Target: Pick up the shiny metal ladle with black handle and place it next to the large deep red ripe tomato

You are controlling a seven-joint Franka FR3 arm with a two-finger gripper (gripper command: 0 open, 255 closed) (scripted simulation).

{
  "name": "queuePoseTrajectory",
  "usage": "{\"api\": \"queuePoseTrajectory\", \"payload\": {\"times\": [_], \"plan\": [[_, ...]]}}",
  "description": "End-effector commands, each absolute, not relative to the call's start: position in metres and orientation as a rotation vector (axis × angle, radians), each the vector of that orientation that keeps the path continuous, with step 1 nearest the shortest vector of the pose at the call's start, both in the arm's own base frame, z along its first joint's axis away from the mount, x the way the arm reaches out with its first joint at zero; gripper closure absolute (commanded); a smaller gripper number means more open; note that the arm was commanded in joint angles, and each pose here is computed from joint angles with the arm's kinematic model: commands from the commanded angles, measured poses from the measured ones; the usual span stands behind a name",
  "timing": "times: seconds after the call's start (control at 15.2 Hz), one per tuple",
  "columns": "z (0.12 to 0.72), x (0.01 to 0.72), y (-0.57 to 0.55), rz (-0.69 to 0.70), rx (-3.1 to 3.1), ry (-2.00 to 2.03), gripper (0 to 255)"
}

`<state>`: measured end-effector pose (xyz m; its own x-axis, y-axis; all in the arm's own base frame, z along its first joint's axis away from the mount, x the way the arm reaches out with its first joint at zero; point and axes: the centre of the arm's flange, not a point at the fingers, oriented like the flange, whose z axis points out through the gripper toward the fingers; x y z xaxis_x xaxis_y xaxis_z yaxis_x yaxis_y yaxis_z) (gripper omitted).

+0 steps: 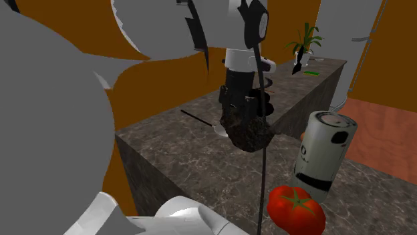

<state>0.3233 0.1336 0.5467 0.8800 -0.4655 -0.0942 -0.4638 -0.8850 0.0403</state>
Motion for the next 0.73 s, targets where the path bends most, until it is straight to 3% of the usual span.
{"api": "queuePoseTrajectory", "payload": {"times": [0.0, 0.66], "plan": [[0.537, 0.331, 0.159, -0.169, 3.004, -0.831, 0], [0.482, 0.394, 0.263, -0.218, 2.851, -1.196, 0]]}}
